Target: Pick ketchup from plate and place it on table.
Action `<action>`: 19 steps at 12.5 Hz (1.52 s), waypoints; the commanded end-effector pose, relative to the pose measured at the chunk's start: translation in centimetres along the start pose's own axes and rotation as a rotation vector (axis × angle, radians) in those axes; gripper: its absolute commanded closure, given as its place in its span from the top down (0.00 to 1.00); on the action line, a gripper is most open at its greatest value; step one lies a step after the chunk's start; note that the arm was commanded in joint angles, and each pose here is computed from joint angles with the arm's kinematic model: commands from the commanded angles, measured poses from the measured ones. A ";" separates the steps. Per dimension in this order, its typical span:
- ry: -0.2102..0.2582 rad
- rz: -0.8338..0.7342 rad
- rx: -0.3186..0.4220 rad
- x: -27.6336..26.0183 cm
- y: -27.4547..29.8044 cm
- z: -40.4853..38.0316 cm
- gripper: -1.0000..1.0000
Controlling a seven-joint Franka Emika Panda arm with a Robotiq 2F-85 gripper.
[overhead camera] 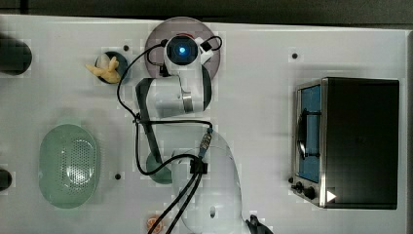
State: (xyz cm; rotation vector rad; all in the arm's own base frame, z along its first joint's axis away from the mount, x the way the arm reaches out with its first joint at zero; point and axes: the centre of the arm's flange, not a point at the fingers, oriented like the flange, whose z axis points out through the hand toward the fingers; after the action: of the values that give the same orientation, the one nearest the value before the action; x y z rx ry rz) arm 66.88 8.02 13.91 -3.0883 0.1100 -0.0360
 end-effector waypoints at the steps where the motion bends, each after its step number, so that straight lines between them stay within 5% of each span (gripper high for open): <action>1: 0.099 -0.077 -0.006 2.2 -0.4 -2.4 1.00; 3: 0.101 -0.079 -0.003 2.2 -0.5 -1.8 0.96; 6: 0.111 -0.077 -0.004 2.5 -0.4 -2.2 0.61; 13: 0.203 -0.032 -0.005 5.7 -0.4 -11.2 0.60; 19: 0.075 0.142 0.064 4.5 3.9 -22.7 0.60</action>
State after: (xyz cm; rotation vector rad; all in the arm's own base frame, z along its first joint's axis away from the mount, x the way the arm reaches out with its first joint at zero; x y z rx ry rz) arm 69.13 5.96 28.98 -3.0426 0.2379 0.0519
